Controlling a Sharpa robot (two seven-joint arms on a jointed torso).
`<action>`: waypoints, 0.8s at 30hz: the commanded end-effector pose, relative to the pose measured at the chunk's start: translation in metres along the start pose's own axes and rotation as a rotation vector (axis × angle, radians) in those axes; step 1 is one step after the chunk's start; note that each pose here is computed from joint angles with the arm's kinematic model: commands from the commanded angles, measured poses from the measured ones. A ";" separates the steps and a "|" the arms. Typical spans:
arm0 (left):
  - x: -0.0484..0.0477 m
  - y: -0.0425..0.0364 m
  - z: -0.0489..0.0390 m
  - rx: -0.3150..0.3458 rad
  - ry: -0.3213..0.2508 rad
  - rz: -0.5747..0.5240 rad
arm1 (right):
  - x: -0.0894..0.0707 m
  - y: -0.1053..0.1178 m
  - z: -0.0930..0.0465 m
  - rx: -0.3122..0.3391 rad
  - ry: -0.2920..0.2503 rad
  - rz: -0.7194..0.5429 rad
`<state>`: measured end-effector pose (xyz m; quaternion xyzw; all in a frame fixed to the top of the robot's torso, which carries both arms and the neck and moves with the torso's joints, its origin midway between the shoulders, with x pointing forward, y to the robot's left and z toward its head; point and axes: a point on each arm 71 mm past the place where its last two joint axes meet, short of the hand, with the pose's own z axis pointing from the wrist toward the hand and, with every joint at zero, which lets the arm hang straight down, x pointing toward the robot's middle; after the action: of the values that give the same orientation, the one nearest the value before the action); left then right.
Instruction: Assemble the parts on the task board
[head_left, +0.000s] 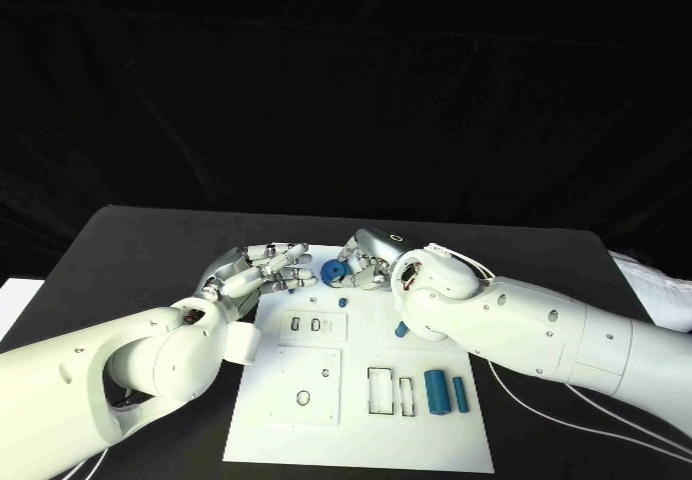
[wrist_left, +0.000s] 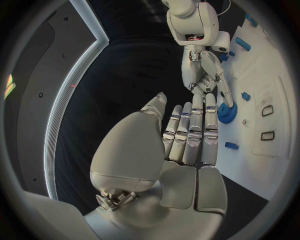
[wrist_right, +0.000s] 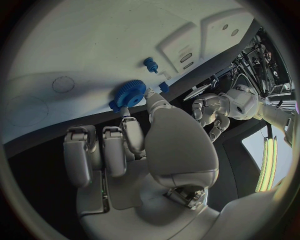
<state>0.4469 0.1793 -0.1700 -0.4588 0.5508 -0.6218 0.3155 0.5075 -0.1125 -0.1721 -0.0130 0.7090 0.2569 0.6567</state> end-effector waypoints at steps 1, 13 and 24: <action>0.0026 -0.0010 0.0001 0.005 0.019 -0.009 | 0.004 -0.002 0.000 0.005 0.043 -0.001; 0.0028 -0.0009 0.0000 0.004 0.019 -0.009 | 0.004 -0.005 0.001 0.022 0.026 0.026; 0.0011 -0.0012 -0.0005 0.004 0.014 -0.007 | -0.008 -0.005 -0.007 -0.045 -0.141 0.090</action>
<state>0.4468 0.1802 -0.1701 -0.4594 0.5512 -0.6208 0.3157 0.5058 -0.1218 -0.1737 0.0127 0.6963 0.2725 0.6639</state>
